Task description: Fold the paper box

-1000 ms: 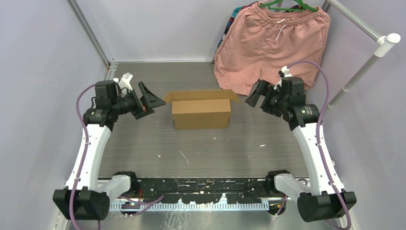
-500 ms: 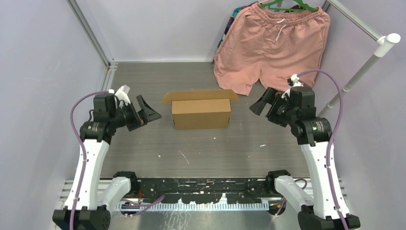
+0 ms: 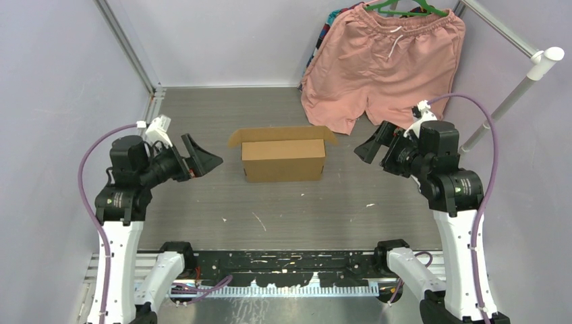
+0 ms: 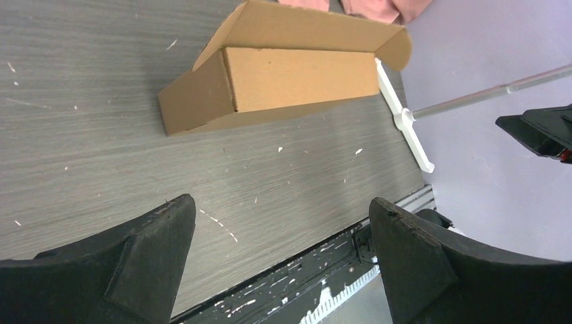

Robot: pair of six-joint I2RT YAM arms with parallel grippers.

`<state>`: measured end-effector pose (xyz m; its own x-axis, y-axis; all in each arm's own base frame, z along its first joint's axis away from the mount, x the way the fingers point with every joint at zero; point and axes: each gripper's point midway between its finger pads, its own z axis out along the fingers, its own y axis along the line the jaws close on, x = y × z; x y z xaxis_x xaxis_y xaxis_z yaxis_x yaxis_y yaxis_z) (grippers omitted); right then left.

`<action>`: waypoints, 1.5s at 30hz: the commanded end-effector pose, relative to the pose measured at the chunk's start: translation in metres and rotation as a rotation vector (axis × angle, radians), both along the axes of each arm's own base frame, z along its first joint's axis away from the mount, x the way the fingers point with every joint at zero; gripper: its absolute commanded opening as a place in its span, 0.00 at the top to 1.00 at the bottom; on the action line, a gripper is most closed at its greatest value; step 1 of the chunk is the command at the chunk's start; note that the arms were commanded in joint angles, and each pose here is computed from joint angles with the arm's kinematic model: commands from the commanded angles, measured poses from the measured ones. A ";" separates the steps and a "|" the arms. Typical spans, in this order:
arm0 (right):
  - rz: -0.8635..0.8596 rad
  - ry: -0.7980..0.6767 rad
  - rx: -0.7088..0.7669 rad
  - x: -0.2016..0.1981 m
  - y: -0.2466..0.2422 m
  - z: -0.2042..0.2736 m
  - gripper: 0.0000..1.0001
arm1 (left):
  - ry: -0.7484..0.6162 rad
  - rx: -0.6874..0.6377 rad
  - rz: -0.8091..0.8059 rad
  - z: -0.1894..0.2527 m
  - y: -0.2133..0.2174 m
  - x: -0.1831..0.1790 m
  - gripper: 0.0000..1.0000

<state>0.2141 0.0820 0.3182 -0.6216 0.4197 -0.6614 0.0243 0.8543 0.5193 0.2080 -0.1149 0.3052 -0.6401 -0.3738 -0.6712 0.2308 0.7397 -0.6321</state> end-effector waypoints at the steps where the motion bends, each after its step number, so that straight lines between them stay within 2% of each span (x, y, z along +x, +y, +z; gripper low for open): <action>1: 0.046 -0.131 -0.056 -0.001 -0.002 0.031 0.04 | -0.128 0.022 0.008 0.038 0.003 -0.005 0.00; 4: 0.062 -0.200 -0.104 0.007 -0.006 0.038 0.11 | -0.178 0.035 0.014 0.046 0.005 0.003 0.00; 7: 0.092 -0.244 -0.131 0.018 -0.003 0.039 0.15 | -0.272 0.106 0.039 0.057 0.014 0.012 0.00; 12: 0.140 -0.281 -0.172 0.040 0.002 0.030 0.16 | -0.447 0.159 0.050 0.073 0.019 0.032 0.00; 19: 0.181 -0.313 -0.237 0.087 0.021 0.021 0.16 | -0.435 0.218 0.030 0.050 0.013 0.083 0.00; 23: 0.220 -0.305 -0.347 0.108 0.043 0.008 0.12 | -0.406 0.423 0.061 0.034 0.011 0.106 0.00; 27: 0.201 -0.313 -0.331 0.119 0.048 0.006 0.03 | -0.405 0.546 0.111 0.031 0.010 0.118 0.00; 29: 0.158 -0.333 -0.320 0.121 0.044 0.014 0.00 | -0.413 0.530 0.126 0.034 0.009 0.122 0.00; 35: 0.189 -0.333 -0.288 0.123 0.053 0.015 0.01 | -0.409 0.423 0.124 0.038 -0.004 0.125 0.00; 38: 0.151 -0.331 -0.326 0.130 0.045 0.003 0.06 | -0.376 0.400 0.079 0.031 -0.016 0.130 0.00; 41: 0.162 -0.304 -0.340 0.135 0.047 -0.011 0.18 | -0.387 0.373 0.026 0.021 -0.027 0.133 0.00; 45: 0.160 -0.282 -0.345 0.144 0.049 -0.025 0.21 | -0.418 0.381 0.085 0.012 -0.019 0.138 0.00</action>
<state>0.3418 0.1319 0.2896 -0.4836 0.0465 -0.8741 -0.2378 0.9541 0.1823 0.3382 -0.1335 0.2971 -0.3776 -0.0470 -0.9248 0.3264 0.9278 -0.1805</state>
